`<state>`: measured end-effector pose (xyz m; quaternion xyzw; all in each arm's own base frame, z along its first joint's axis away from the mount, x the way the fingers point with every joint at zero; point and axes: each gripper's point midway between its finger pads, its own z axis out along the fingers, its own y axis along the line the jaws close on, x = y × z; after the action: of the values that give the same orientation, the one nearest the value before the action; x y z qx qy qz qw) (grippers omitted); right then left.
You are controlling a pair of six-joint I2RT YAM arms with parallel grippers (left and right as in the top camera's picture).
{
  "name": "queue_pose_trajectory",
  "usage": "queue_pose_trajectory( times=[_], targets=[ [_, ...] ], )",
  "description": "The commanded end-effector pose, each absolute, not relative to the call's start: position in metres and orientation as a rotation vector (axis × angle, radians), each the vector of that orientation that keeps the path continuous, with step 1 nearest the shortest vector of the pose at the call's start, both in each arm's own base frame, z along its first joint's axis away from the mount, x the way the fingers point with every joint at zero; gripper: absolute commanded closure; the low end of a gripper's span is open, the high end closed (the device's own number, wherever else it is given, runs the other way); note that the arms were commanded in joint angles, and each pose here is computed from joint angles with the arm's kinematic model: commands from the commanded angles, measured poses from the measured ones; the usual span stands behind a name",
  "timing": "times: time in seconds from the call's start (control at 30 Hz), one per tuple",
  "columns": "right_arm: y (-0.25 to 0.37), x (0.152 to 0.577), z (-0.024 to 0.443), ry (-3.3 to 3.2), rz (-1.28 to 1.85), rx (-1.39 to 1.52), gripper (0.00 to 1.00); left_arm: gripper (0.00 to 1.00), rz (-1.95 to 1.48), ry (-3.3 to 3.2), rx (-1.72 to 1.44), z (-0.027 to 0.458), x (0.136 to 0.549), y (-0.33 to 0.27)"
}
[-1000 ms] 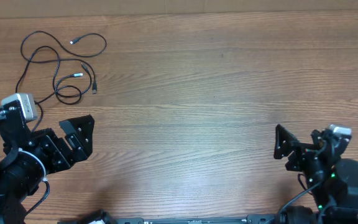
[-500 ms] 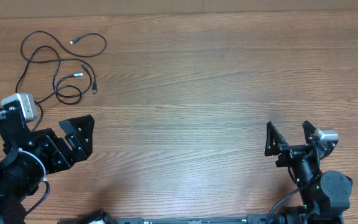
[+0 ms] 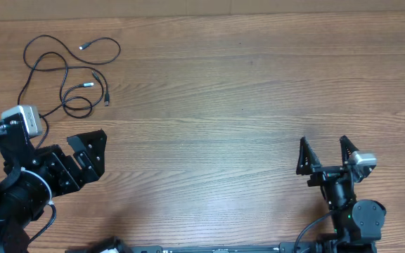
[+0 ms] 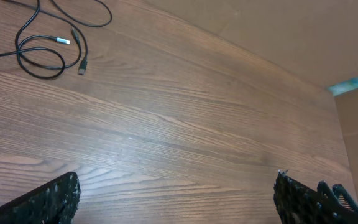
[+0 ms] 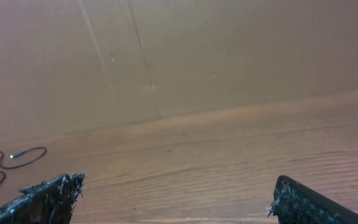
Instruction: Untangle cables
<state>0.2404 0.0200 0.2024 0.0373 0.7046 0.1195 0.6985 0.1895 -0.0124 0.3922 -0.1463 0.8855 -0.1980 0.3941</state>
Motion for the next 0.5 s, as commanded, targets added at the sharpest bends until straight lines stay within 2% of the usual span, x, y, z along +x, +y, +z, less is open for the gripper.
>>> queue_pose_trajectory(
  times=[0.0,0.47],
  targets=[
    [0.018,0.241,0.202,1.531,0.256,0.081,0.00,0.00,-0.485,2.235,-0.328,0.397,0.189,-0.014],
    [0.026,0.244,0.192,1.509,0.241,0.019,0.00,0.00,-0.485,2.235,-0.328,0.397,0.189,-0.014]
  ],
)
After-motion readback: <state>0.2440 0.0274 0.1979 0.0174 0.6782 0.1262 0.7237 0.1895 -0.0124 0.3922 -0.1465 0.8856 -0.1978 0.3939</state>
